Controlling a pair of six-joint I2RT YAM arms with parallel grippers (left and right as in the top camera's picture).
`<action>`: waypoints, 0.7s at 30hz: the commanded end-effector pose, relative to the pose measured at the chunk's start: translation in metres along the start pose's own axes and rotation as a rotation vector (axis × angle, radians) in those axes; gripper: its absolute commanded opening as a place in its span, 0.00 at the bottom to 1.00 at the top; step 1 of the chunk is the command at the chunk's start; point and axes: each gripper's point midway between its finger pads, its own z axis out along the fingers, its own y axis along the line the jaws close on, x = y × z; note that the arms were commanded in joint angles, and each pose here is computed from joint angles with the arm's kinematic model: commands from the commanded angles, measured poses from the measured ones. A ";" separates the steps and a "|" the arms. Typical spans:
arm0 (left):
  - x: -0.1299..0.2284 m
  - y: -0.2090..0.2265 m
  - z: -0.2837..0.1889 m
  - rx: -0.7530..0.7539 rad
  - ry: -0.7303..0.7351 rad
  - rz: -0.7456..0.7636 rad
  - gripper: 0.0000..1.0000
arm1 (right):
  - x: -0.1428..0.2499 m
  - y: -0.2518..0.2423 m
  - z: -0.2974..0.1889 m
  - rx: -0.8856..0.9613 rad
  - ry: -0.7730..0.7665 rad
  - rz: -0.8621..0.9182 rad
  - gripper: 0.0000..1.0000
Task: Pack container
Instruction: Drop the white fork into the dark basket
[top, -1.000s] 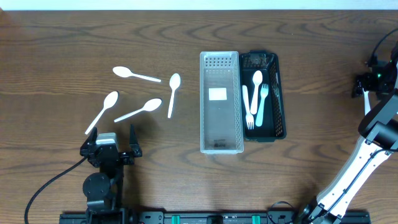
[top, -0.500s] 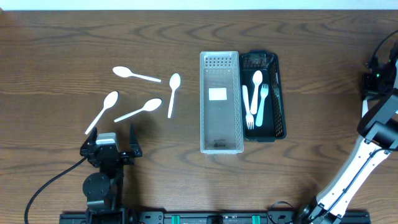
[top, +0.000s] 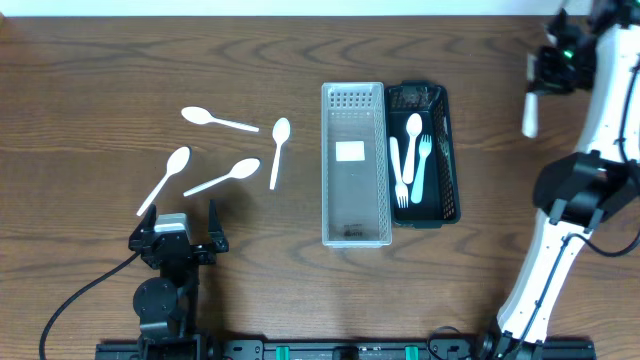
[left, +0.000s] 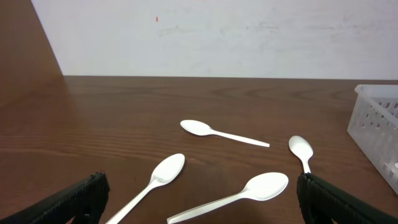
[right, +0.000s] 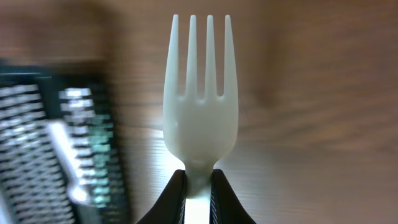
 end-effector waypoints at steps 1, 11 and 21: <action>0.018 0.003 0.002 -0.018 0.046 0.010 0.98 | -0.003 0.061 -0.029 -0.086 -0.066 -0.004 0.11; 0.018 0.003 0.002 -0.018 0.046 0.010 0.98 | 0.028 0.154 0.009 -0.117 0.074 -0.180 0.18; 0.018 0.003 0.002 -0.018 0.046 0.010 0.98 | 0.074 0.171 0.055 -0.086 0.285 -0.216 0.25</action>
